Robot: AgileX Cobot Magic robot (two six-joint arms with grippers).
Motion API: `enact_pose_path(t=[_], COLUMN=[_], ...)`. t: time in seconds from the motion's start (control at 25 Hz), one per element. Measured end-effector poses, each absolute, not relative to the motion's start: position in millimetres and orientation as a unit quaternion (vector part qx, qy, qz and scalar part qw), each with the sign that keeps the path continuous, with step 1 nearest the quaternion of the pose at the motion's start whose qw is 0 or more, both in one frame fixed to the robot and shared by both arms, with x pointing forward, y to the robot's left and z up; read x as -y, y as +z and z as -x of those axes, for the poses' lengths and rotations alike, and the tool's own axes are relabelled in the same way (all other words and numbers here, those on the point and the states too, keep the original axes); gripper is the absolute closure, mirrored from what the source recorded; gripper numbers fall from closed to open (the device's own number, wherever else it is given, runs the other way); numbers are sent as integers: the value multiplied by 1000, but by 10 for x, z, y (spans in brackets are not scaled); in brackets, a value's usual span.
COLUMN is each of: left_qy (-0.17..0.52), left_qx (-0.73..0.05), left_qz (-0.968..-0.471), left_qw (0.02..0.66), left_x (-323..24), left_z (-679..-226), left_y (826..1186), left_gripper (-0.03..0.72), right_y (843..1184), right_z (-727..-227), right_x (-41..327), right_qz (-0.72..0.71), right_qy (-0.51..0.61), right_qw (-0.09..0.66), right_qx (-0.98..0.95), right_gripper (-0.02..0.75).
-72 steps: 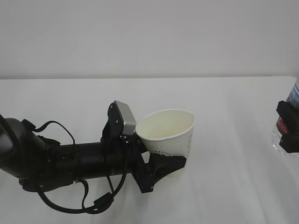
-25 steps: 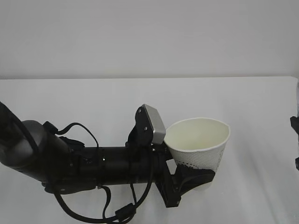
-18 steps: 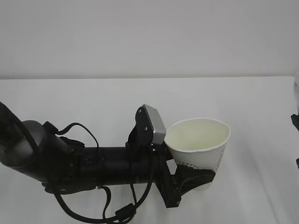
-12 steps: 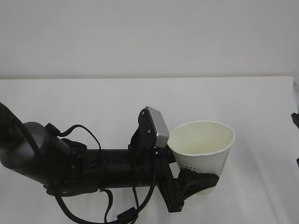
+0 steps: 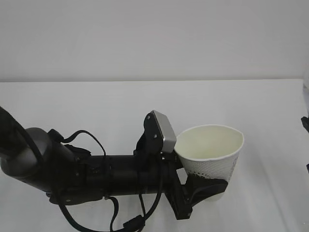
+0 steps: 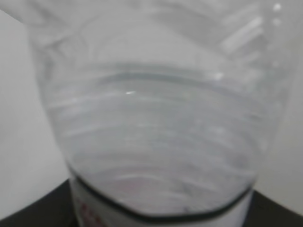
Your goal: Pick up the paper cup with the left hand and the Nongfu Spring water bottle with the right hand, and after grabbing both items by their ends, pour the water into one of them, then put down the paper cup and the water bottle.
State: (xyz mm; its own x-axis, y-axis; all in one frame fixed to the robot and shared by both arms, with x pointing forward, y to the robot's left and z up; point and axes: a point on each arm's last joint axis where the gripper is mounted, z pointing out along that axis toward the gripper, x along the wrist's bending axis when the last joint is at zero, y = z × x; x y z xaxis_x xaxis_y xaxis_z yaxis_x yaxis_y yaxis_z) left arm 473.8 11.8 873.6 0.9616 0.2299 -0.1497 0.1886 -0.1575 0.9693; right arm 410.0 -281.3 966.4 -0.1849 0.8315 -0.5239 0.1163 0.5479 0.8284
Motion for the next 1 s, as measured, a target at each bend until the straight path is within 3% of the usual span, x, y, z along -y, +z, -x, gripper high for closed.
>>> enact_pose_path(t=[1.0], left_qy=[17], left_qx=[-139], left_qz=[-760], left_qw=[634], left_x=[-119], left_z=[-4740], left_y=[8736], left_gripper=[192], right_y=[9690], right_z=[-4102], right_x=[2792], right_qz=[-333], right_qy=[347], right_qw=[543], right_qx=[-688], right_gripper=[349])
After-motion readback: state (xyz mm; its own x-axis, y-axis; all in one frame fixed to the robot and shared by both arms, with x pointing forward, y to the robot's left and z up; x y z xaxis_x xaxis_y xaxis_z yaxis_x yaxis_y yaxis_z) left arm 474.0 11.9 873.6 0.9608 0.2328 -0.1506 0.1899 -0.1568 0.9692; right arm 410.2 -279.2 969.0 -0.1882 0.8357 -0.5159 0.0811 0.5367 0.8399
